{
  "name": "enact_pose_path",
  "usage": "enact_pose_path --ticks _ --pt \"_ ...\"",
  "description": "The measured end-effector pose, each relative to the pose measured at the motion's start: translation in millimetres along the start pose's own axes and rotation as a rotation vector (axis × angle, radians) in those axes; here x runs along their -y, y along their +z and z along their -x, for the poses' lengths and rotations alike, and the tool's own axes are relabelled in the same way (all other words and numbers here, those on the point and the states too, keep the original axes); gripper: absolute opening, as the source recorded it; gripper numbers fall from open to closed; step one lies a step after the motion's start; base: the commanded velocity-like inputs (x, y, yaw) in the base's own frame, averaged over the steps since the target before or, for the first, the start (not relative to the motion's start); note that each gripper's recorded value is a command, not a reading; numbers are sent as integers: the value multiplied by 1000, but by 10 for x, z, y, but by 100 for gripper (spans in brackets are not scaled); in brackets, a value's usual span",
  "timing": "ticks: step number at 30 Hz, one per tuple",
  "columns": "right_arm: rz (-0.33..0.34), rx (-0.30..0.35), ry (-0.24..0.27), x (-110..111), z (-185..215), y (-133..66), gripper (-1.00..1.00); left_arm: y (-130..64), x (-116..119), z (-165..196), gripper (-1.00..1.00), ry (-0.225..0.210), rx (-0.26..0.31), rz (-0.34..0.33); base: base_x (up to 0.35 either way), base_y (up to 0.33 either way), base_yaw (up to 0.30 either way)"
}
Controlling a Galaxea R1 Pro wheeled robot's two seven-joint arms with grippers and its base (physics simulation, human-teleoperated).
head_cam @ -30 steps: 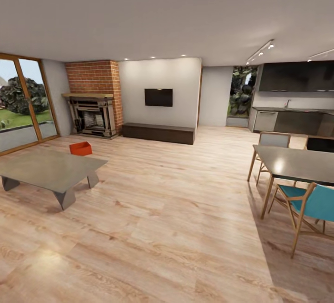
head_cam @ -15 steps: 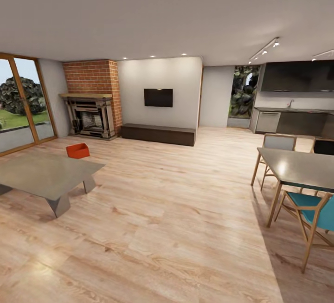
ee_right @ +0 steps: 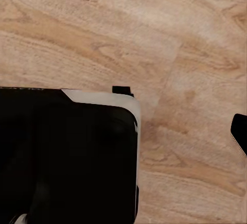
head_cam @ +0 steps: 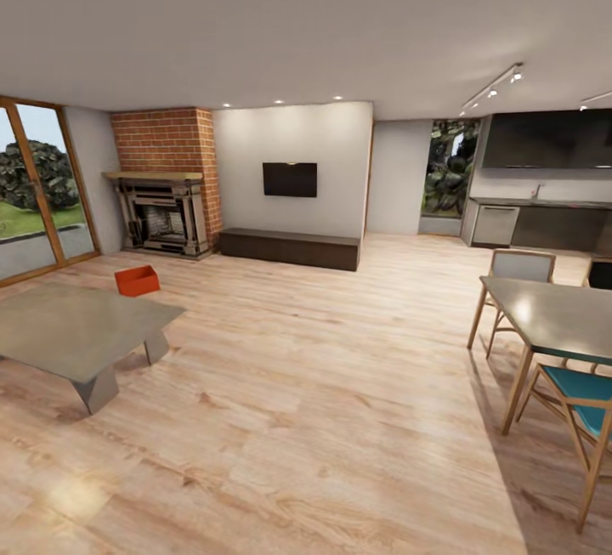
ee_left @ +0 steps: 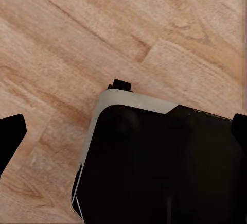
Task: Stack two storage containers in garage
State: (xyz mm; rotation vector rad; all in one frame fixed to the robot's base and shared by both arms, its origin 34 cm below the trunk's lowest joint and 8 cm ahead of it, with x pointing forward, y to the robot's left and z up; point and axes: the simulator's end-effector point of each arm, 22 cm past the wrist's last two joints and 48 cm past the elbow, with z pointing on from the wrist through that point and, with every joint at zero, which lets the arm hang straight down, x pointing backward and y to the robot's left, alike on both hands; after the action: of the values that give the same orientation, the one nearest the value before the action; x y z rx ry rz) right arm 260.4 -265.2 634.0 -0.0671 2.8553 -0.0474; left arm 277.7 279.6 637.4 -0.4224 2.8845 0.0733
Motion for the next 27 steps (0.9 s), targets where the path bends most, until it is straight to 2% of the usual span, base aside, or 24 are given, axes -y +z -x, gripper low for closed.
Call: enact_pose_path --ticks 27 --pt "0 0 0 0 1 0 100 0 0 -2 100 0 -1 0 323 0 0"
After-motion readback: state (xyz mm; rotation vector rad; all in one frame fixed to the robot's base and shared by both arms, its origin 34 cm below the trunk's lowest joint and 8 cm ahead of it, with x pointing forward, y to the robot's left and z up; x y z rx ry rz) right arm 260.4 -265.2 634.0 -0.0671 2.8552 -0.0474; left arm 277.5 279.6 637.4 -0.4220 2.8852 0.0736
